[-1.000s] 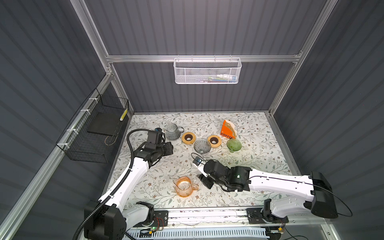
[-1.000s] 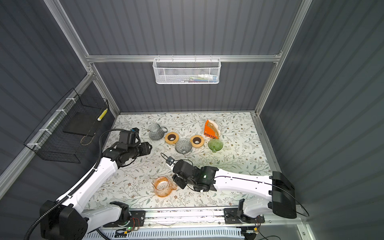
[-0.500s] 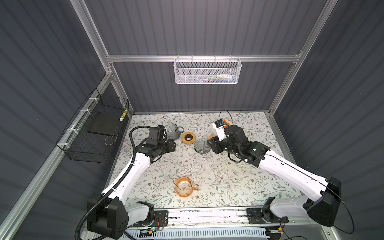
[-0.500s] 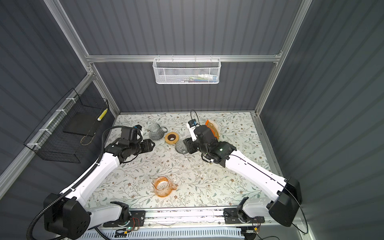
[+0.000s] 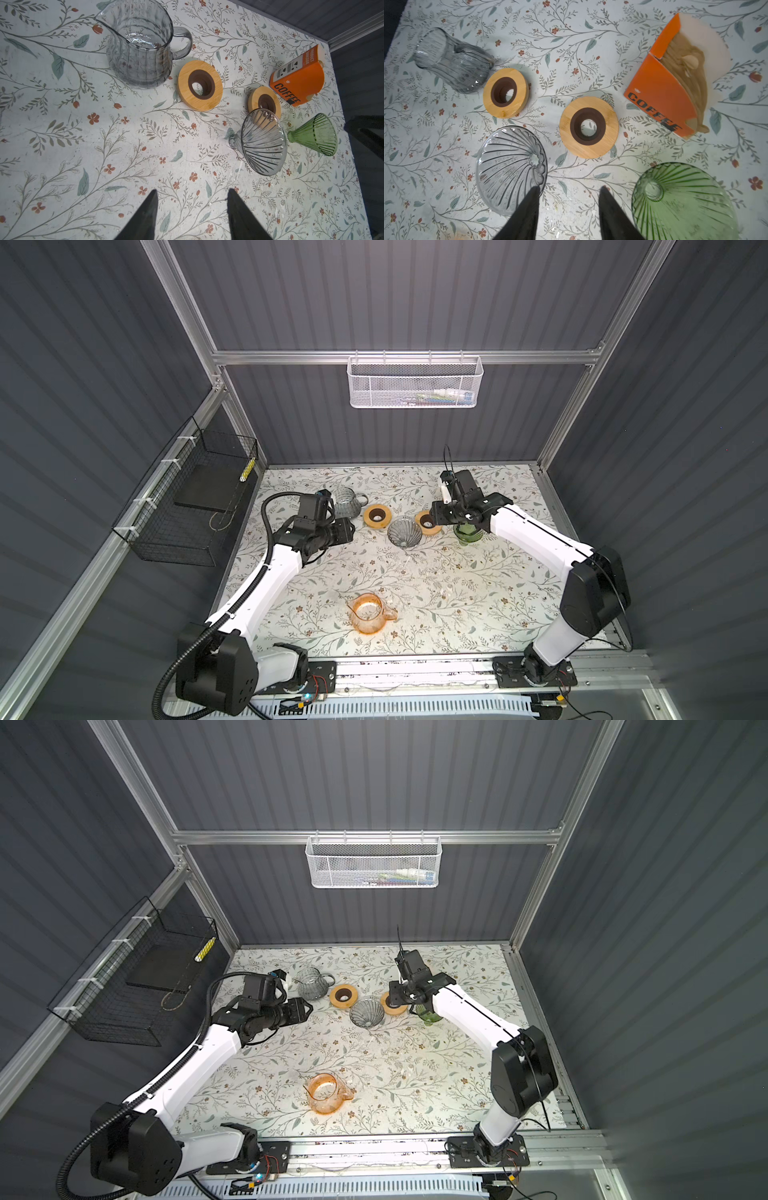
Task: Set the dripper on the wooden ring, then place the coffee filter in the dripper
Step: 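Move the right gripper back to the bamboo stand beside the coffee box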
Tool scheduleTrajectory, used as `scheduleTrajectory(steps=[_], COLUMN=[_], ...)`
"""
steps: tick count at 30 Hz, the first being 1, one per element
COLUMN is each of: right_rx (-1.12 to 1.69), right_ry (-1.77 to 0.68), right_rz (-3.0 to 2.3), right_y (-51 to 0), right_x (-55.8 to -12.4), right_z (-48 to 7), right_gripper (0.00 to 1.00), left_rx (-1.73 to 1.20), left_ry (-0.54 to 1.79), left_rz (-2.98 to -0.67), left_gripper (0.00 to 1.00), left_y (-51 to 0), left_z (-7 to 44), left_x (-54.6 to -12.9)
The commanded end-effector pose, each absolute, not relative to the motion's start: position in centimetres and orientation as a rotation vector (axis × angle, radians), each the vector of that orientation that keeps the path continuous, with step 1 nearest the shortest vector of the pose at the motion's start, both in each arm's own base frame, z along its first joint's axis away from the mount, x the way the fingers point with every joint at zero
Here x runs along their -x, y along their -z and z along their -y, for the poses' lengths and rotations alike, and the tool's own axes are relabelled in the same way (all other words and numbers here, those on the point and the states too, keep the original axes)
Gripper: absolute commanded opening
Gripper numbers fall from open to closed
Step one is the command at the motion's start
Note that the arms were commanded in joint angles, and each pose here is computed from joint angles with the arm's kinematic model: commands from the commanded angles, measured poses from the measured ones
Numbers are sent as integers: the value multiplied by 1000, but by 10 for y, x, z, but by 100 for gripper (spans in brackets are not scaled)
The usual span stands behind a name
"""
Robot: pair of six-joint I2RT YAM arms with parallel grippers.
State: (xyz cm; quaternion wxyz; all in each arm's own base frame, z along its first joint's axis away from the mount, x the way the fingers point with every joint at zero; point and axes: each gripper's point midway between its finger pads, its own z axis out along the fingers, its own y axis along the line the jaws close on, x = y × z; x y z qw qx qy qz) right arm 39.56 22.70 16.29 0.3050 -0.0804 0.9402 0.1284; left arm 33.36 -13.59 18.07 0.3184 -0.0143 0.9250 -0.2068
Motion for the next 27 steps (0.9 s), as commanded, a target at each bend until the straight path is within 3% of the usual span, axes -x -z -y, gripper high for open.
scheduleTrajectory(steps=[1,27], right_rx=[168,81], right_ry=[-272,-160], right_rz=[-2535,-2660], right_y=[-149,-79], right_x=[-400,-448], right_z=[-219,-200], right_gripper=[48,51], left_rx=[32,30], left_ry=[605,576], left_rz=[-2405,-2446], left_gripper=[54,54], left_y=[-187,-175], left_z=[144,146], left_x=[-335,-346])
